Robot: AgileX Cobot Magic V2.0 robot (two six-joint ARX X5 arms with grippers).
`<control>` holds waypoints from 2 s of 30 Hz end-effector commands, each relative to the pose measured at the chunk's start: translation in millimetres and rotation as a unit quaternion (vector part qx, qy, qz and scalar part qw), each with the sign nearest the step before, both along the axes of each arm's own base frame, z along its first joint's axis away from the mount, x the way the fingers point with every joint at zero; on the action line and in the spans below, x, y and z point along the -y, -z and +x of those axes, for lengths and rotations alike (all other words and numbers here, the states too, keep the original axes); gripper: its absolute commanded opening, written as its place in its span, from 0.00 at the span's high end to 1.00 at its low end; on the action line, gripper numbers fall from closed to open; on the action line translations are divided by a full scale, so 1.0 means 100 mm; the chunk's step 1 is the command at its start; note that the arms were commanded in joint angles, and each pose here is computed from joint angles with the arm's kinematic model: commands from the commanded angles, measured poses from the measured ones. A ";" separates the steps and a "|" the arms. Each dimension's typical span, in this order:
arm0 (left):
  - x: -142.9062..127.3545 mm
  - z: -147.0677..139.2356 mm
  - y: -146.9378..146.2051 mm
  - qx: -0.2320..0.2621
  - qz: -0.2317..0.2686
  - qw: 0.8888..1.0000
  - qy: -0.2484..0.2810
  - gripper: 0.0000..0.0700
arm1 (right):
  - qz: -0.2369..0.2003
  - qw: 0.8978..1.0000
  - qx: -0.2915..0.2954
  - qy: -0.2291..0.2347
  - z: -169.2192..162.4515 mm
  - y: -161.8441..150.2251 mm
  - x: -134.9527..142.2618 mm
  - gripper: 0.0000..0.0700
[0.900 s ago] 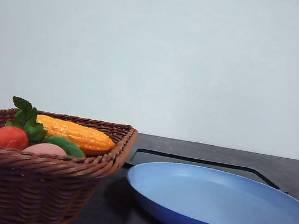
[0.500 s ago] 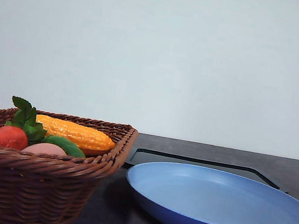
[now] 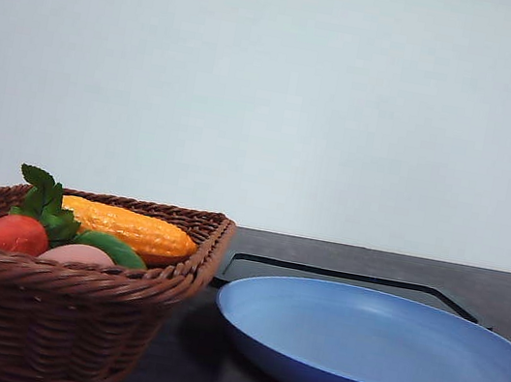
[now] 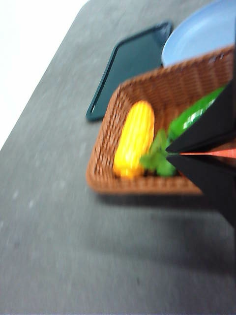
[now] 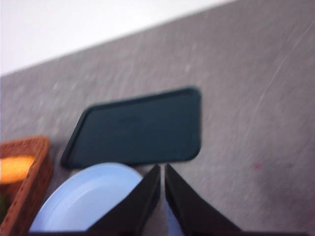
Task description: Transfer egg from basket to plate and serve
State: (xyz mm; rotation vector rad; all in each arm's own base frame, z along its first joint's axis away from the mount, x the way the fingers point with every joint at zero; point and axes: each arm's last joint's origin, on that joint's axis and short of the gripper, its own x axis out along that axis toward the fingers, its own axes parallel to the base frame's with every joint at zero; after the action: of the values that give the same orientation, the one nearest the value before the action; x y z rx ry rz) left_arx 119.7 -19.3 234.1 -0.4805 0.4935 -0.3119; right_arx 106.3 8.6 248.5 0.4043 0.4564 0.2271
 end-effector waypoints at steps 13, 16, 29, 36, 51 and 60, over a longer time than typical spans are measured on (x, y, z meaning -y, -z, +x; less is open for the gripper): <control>0.24 0.35 -0.13 -0.087 -0.022 0.972 0.217 0.99 | 0.050 0.976 -0.179 -0.117 0.44 0.20 -0.07 1.00; 0.27 0.36 -0.11 -0.096 -0.026 0.968 0.230 0.89 | 0.048 0.969 -0.208 -0.124 0.50 0.28 -0.10 0.98; 0.28 0.36 -0.11 -0.095 -0.026 0.968 0.232 0.58 | 0.010 0.947 -0.290 -0.140 0.76 0.61 -0.26 0.68; 0.28 0.36 -0.11 -0.096 -0.026 0.968 0.232 0.58 | 0.008 0.938 -0.310 -0.156 0.93 0.80 -0.37 0.68; 0.28 0.35 -0.11 -0.101 -0.028 0.967 0.230 0.58 | 0.017 0.933 -0.326 -0.154 1.07 0.98 -0.44 1.00; 0.34 0.33 -0.11 -0.112 -0.038 0.963 0.242 0.39 | 0.026 0.946 -0.287 -0.145 0.96 0.74 -0.40 1.00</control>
State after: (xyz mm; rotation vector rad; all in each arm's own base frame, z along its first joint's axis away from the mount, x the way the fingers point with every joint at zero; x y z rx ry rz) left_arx 151.4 -51.6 240.8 -0.4594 0.8295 -0.7432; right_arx 200.0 48.4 168.8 0.4405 1.1129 0.4083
